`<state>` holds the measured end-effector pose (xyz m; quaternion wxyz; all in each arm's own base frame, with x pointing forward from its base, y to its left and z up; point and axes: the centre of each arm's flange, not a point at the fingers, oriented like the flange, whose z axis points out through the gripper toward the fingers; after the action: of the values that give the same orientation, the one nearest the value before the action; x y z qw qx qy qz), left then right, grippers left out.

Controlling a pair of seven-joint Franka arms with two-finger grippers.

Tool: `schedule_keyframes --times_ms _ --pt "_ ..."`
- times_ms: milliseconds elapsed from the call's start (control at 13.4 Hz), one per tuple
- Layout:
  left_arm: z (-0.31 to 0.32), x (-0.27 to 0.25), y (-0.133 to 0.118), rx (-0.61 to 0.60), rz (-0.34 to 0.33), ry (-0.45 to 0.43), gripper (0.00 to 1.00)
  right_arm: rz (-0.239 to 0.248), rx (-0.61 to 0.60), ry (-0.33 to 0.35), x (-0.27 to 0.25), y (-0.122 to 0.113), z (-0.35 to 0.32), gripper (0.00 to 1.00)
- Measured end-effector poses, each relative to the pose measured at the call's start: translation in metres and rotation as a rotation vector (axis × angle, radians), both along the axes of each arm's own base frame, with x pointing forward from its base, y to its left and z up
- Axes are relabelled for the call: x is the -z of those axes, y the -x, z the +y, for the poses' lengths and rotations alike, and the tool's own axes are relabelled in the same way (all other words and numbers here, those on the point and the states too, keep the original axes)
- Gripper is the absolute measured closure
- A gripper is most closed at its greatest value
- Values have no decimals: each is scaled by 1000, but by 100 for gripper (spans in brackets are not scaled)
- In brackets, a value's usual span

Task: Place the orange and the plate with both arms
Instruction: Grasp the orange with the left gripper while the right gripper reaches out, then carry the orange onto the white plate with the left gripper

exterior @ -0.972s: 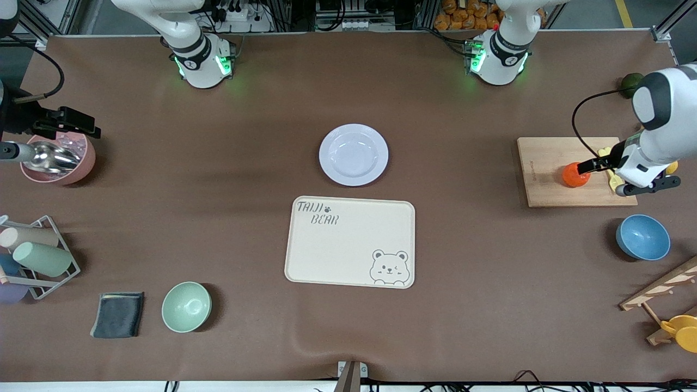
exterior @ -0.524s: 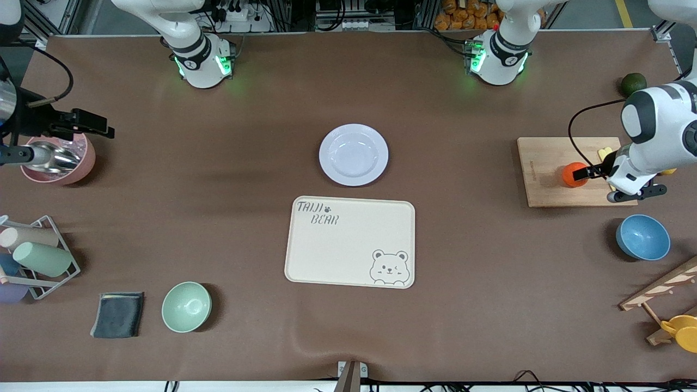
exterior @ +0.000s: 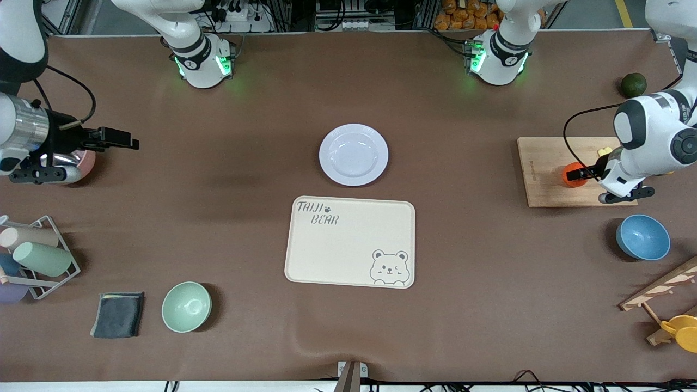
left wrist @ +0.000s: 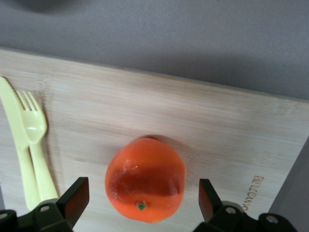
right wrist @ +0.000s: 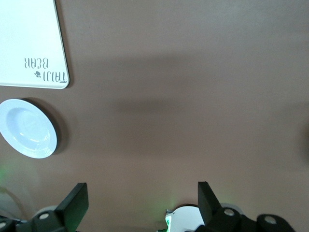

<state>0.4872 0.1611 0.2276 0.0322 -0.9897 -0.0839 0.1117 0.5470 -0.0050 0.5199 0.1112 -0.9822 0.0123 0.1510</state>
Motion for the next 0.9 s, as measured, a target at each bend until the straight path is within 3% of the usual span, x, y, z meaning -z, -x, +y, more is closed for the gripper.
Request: schedule_keyframes --times_ms 673,898 --pt "-2 26 2 5 4 7 0 88 30 -118 49 -14 14 0" --pt "-2 27 3 5 7 8 13 117 48 -157 66 -19 16 0"
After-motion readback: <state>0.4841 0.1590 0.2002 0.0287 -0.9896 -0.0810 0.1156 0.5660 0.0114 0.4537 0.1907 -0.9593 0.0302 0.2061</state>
